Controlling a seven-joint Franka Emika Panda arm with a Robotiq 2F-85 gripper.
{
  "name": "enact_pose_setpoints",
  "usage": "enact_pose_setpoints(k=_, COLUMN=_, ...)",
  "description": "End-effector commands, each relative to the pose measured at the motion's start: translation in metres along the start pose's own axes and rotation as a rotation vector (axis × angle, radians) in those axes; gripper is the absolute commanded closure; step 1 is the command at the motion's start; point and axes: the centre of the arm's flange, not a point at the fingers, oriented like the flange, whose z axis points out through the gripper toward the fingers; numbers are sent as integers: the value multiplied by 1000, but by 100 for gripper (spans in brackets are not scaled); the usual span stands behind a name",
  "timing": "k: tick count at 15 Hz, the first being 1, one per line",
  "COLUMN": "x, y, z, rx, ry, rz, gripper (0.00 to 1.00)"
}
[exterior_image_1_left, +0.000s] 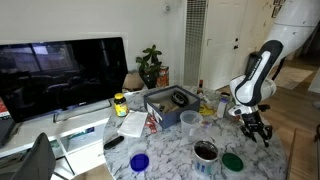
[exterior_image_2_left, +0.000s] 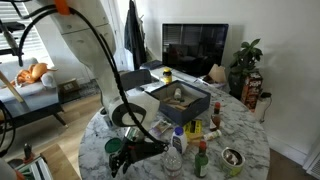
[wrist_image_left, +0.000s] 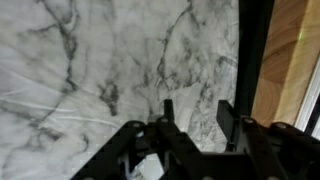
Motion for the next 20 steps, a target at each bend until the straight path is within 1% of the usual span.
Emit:
enact_pose_setpoints(k=1, x=-5, y=4, z=6, rx=-7, ry=5, rz=-13, gripper=81)
enact_pose_setpoints(k=3, x=-4, y=3, z=6, rx=-9, ry=9, rz=-13, gripper=96)
enact_pose_setpoints(k=4, x=-4, y=3, z=5, rx=-8, ry=16, rz=-16, gripper=100)
enact_pose_setpoints(k=6, x=-4, y=4, z=5, rx=-10, ry=19, rz=-13, gripper=100)
enact_pose_setpoints(k=7, x=-4, y=4, z=4, rx=-11, ry=21, rz=-8, gripper=97)
enact_pose_setpoints(k=8, x=-4, y=4, z=4, rx=-12, ry=22, rz=-6, gripper=74)
enact_pose_setpoints(k=10, x=-7, y=4, z=4, rx=-11, ry=27, rz=7, gripper=71)
enact_pose_setpoints(k=13, x=-12, y=3, z=4, rx=1, ry=48, rz=40, gripper=50)
enact_pose_setpoints(k=16, x=-20, y=2, z=6, rx=7, ry=81, rz=100, gripper=28)
enact_pose_setpoints(k=20, x=-27, y=1, z=12, rx=6, ry=148, rz=197, gripper=17)
